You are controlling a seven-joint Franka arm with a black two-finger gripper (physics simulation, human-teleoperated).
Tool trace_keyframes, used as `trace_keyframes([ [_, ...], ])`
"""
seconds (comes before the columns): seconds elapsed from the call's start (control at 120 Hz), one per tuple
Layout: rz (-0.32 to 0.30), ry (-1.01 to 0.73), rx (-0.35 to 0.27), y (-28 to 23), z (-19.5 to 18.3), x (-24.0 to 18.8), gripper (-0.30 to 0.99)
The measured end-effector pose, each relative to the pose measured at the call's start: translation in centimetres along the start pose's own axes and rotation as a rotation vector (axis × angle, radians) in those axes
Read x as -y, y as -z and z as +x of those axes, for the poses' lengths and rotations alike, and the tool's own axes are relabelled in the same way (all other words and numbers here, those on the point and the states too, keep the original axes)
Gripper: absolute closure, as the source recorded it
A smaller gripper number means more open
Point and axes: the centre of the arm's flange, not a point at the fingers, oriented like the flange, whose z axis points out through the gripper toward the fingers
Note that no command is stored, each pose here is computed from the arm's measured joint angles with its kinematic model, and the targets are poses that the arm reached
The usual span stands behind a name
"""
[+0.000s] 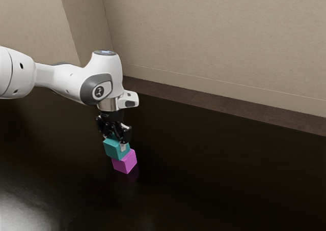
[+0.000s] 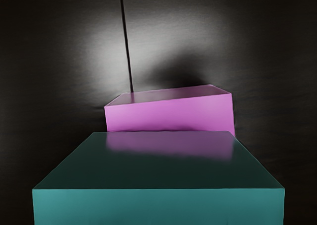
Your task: Pick up the blue block with one arm, and put the blue block on the pink block with one arm
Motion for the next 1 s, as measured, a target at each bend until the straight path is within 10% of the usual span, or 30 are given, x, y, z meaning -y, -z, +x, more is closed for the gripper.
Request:
trace_keyframes([
  [1.0,-0.016,-0.009,0.008,-0.96,-0.25,-0.8,0.28],
])
